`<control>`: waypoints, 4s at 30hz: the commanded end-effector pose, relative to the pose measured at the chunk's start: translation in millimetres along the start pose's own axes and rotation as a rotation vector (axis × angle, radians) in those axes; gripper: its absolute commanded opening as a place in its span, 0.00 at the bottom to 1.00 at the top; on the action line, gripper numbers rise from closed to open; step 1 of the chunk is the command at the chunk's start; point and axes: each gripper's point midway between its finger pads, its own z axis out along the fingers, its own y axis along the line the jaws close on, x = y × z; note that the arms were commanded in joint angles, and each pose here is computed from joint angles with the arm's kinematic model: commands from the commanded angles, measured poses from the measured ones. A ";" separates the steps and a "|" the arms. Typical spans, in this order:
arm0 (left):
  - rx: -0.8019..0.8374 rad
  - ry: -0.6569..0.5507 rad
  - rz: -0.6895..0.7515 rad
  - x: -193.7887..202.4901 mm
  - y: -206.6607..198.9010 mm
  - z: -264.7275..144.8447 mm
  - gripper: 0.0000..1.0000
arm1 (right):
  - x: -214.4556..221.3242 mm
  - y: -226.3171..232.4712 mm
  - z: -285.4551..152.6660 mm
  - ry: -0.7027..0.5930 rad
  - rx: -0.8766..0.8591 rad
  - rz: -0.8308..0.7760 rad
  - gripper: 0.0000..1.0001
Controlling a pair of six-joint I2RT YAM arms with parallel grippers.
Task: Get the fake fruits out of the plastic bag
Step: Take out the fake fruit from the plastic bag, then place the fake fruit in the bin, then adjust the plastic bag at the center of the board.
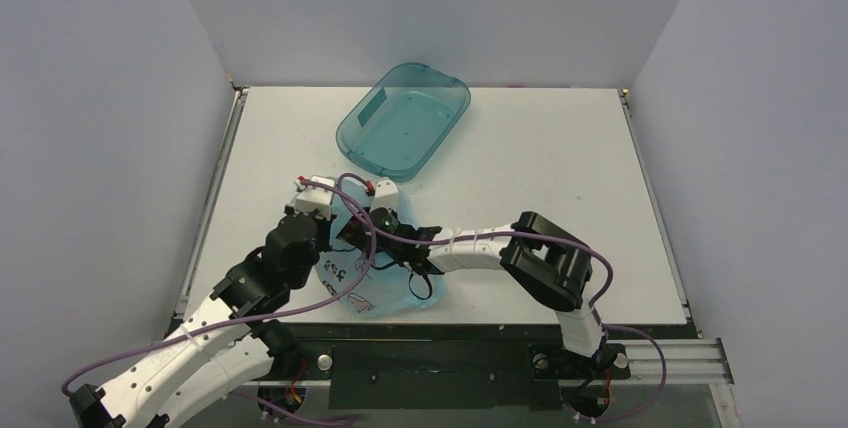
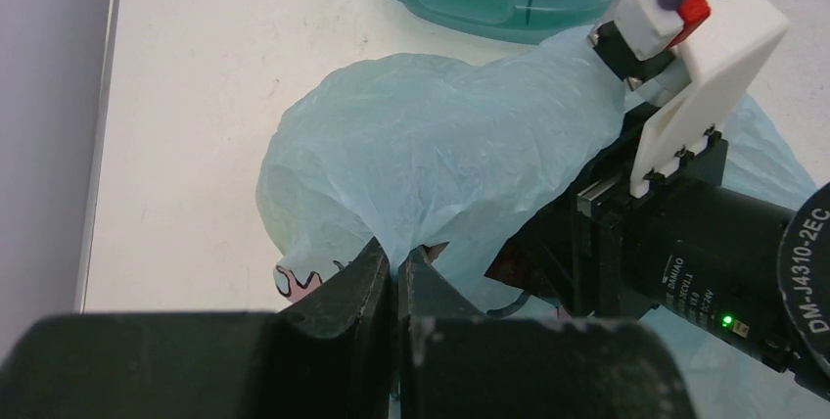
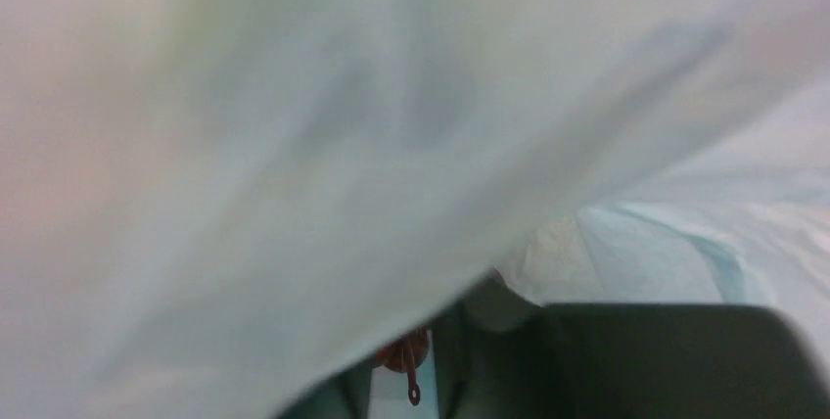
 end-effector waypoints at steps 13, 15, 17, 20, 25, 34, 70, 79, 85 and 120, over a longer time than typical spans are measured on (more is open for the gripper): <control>-0.182 -0.035 -0.053 -14.0 29.6 -7.7 0.00 | -83.7 58.7 -68.9 -0.105 -0.310 0.075 0.00; -0.165 -0.046 -0.060 -16.2 26.2 -10.0 0.00 | -92.9 59.4 -77.9 -0.126 -0.317 0.086 0.00; -0.151 -0.059 -0.064 -18.2 23.3 -12.9 0.00 | -100.3 62.2 -86.4 -0.141 -0.331 0.092 0.00; -0.154 -0.087 -0.068 -22.4 24.4 -18.6 0.00 | -110.3 71.5 -101.6 -0.167 -0.373 0.097 0.00; -0.154 -0.122 -0.074 -27.1 25.2 -27.0 0.00 | -118.3 78.4 -121.5 -0.177 -0.410 0.123 0.00; -0.179 -0.130 -0.071 -28.5 31.2 -30.2 0.00 | -122.6 70.5 -179.4 -0.126 -0.449 0.038 0.00; -0.211 -0.075 0.009 -19.5 26.3 -19.0 0.00 | -330.2 -92.9 -190.4 -0.644 0.000 0.097 0.00; -0.211 -0.082 0.018 -19.9 26.1 -18.0 0.00 | -350.8 -160.6 -62.9 -0.581 0.047 0.237 0.00; -0.214 -0.065 0.042 -16.8 23.7 -14.6 0.00 | -368.1 -186.0 -13.4 -0.571 0.131 0.212 0.00; -0.156 -0.048 0.043 -16.0 13.2 -14.9 0.00 | -160.4 -88.6 -152.7 -0.228 -0.067 0.040 0.48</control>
